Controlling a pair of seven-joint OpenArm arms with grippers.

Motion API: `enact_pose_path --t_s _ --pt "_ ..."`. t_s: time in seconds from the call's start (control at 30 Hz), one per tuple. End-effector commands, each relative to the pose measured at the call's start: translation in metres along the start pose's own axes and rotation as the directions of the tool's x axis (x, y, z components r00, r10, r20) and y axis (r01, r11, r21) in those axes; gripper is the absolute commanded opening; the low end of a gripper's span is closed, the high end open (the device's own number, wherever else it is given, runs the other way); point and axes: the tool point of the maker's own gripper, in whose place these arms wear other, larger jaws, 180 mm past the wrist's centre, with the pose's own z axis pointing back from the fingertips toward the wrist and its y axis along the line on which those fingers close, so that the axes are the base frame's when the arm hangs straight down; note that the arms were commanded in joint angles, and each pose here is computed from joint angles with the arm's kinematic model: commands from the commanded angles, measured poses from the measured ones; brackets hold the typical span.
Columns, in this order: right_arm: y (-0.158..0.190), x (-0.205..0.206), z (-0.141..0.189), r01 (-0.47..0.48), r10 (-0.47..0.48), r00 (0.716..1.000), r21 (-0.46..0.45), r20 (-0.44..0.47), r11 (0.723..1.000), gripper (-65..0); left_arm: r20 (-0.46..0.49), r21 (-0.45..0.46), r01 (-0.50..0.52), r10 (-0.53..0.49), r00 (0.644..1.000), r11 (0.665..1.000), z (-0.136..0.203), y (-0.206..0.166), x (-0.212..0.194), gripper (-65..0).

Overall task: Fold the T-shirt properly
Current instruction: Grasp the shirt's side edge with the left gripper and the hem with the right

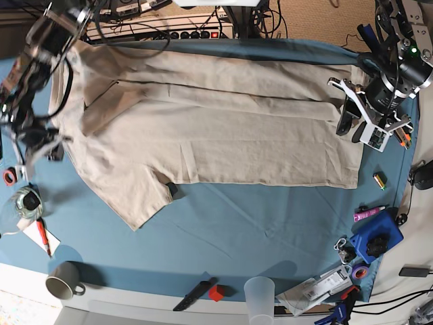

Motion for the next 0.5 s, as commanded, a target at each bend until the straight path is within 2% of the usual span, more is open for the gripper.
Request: enact_pose_path --t_s 0.0,0.27,0.33,0.4,0.47 --pt "-0.005 0.029 0.005 -0.029 0.029 0.998 -0.004 0.062 1.0 -60.0 0.04 0.004 0.015 -0.015 0.999 1.0 0.003 0.001 0.01 -43.5" --pt "0.013 0.072 -0.001 -0.13 0.128 0.988 0.022 0.088 0.991 -59.5 0.04 0.004 0.015 -0.015 0.999 1.0 0.003 0.001 0.01 -43.5" --pt "0.01 0.066 -0.004 -0.18 0.18 0.983 -0.01 0.035 0.984 -52.9 0.04 0.004 0.015 -0.015 0.999 1.0 0.003 0.001 0.01 -43.5" --pt "0.008 0.057 -0.01 -0.223 0.222 0.975 -0.039 -0.022 0.974 -42.9 0.035 0.011 0.019 -0.019 0.999 1.0 0.003 0.002 0.009 -43.5" --pt "0.013 0.054 -0.018 -0.246 0.245 0.969 -0.031 -0.032 0.969 -38.9 0.027 0.023 0.026 -0.027 0.999 0.999 0.003 0.005 0.008 -43.5"
